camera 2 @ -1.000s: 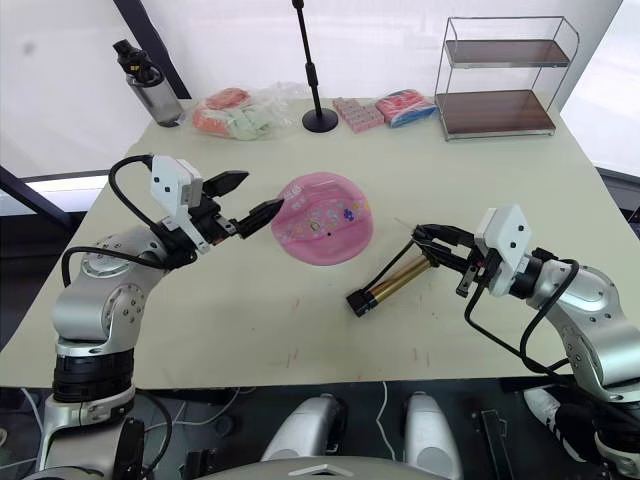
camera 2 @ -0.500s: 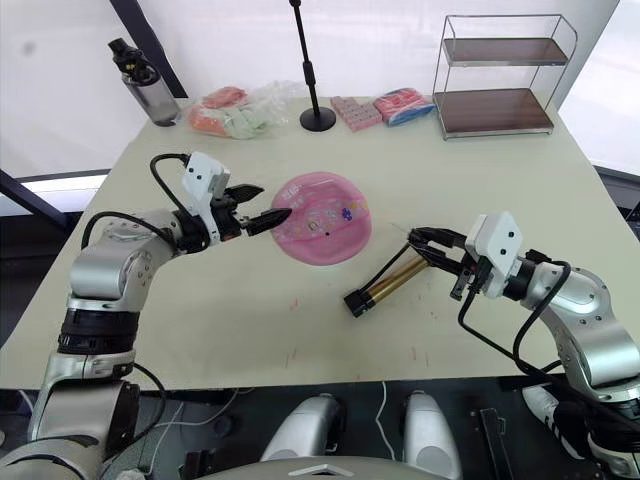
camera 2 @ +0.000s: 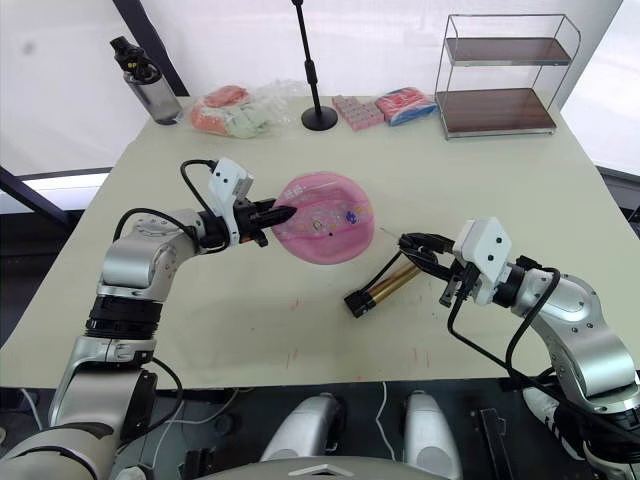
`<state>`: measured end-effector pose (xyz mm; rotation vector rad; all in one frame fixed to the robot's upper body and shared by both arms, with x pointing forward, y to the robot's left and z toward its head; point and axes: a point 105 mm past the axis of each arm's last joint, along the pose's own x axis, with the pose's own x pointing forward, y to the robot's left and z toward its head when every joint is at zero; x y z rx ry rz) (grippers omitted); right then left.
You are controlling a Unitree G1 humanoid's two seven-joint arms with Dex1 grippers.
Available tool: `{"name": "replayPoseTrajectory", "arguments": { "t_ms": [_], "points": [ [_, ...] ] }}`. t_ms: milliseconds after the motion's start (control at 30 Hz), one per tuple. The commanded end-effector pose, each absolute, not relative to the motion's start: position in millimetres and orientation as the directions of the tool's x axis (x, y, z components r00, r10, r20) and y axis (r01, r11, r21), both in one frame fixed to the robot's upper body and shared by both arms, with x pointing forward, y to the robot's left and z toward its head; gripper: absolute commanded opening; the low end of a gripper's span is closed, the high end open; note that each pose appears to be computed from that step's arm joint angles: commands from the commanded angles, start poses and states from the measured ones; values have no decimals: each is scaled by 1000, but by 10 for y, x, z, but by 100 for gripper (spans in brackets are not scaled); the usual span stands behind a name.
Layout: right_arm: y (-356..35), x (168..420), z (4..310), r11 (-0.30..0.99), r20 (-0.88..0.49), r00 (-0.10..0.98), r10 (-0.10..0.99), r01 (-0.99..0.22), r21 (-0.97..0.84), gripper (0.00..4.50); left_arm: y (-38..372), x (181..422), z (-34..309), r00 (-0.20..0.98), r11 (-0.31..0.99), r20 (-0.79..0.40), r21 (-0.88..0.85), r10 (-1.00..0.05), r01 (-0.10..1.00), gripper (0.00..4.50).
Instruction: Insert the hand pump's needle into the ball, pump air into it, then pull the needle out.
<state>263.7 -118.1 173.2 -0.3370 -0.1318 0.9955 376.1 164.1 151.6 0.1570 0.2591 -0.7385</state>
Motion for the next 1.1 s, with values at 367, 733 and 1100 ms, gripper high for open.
{"name": "replayPoseTrajectory", "arguments": {
  "t_ms": [367, 733, 1100],
  "points": [
    [-935, 2744, 1631, 506, -227, 548, 805, -835, -218, 36, 1505, 3670, 1623, 758, 766, -195, 46, -622, 641, 2],
    [-625, 3025, 1677, 450, -495, 441, 748, -886, -109, 36, 1392, 3638, 1588, 769, 776, -179, 45, -614, 630, 2],
    [-464, 3213, 1676, 470, -588, 412, 697, -881, -60, 36, 1350, 3659, 1585, 762, 756, -179, 114, -623, 645, 2]
  ]
}}
